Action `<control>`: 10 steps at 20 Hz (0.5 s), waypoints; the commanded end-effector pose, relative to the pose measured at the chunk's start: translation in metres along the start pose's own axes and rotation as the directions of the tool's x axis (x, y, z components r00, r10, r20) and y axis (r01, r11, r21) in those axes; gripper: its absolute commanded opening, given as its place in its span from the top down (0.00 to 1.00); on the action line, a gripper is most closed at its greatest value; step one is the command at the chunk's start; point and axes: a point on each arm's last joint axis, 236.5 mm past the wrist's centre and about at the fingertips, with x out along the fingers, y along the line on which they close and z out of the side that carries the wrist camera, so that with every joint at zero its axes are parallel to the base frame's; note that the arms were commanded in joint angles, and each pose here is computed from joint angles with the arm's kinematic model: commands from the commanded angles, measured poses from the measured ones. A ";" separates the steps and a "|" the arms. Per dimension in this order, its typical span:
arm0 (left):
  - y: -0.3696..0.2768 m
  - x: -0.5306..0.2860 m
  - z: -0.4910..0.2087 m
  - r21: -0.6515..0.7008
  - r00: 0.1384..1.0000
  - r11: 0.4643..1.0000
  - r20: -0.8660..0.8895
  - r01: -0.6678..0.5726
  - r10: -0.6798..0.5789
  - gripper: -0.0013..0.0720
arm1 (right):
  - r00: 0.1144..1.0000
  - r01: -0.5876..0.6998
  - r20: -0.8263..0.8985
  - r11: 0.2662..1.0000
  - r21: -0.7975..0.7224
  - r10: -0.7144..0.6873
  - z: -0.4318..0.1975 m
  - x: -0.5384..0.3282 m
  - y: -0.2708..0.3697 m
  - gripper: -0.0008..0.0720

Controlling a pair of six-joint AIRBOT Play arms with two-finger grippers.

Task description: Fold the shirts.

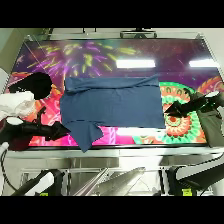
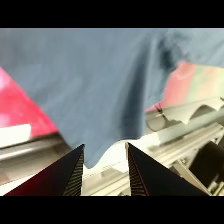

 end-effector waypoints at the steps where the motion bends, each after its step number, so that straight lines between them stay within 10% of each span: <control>1: 0.013 0.010 -0.007 -0.008 0.996 0.999 0.079 -0.031 0.032 0.59 | 0.998 0.048 -0.033 0.998 0.046 -0.046 -0.023 0.024 -0.021 0.53; 10: 0.007 0.033 0.017 0.004 0.992 0.995 0.081 0.096 -0.096 0.60 | 0.999 -0.046 -0.022 0.999 0.022 0.047 -0.021 0.045 0.011 0.53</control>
